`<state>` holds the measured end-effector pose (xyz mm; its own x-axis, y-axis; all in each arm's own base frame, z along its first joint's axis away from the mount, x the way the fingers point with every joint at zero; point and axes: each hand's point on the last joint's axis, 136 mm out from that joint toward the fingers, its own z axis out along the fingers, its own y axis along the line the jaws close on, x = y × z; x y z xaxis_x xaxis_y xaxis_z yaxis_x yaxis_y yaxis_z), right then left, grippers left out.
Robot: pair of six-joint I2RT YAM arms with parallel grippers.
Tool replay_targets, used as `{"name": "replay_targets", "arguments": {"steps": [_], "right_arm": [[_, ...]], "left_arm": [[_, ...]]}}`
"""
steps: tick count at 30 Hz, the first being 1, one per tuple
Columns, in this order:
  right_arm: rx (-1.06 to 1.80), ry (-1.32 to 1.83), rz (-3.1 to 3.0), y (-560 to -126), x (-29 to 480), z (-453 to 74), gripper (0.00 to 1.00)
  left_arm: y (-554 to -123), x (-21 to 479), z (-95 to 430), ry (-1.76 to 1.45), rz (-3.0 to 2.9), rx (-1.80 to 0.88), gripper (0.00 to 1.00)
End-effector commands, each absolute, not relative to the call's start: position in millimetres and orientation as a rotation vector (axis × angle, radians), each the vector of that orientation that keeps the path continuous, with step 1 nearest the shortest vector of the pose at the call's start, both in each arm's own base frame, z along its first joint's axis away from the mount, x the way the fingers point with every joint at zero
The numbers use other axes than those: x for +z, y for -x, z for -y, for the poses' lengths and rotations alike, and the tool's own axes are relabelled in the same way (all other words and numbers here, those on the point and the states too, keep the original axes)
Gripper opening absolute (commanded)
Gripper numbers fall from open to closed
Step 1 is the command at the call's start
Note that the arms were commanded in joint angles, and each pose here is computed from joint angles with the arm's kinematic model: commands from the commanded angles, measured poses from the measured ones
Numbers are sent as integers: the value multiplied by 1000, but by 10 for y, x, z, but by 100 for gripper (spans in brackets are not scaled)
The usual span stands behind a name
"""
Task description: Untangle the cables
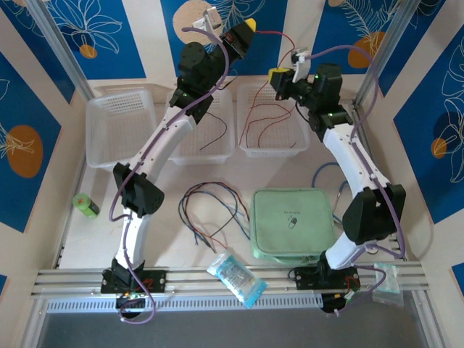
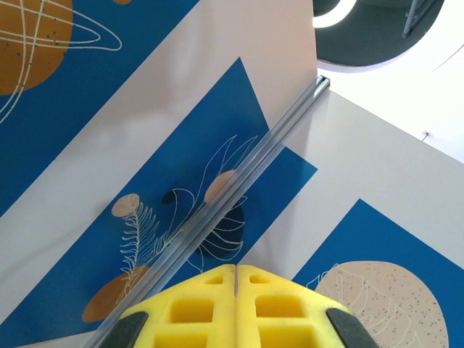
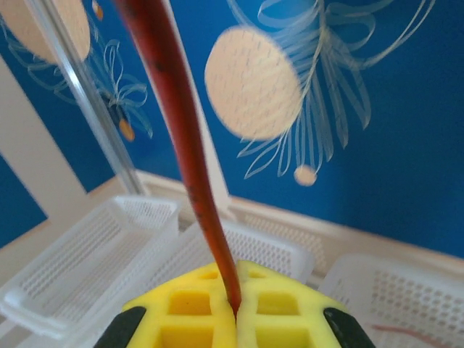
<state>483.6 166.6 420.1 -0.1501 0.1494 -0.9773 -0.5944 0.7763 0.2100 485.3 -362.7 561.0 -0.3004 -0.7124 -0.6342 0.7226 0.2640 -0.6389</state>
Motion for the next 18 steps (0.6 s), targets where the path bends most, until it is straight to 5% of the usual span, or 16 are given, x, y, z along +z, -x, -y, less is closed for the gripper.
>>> {"name": "replay_targets", "arguments": {"steps": [1,8,18], "right_arm": [[562,299,-1512,-4848,4583,-1398,0],[470,91,-1617,-5244,4279,-966,0],[364,-111,-2077,-5950,2615,-788,0]], "left_arm": [[-4623,5843,3578,-65,-1178,-1428,0],[-4762,5255,3657,-48,-1295,-1386,0],[-5134,3413,3958,-155,-1773,-1068,0]]}}
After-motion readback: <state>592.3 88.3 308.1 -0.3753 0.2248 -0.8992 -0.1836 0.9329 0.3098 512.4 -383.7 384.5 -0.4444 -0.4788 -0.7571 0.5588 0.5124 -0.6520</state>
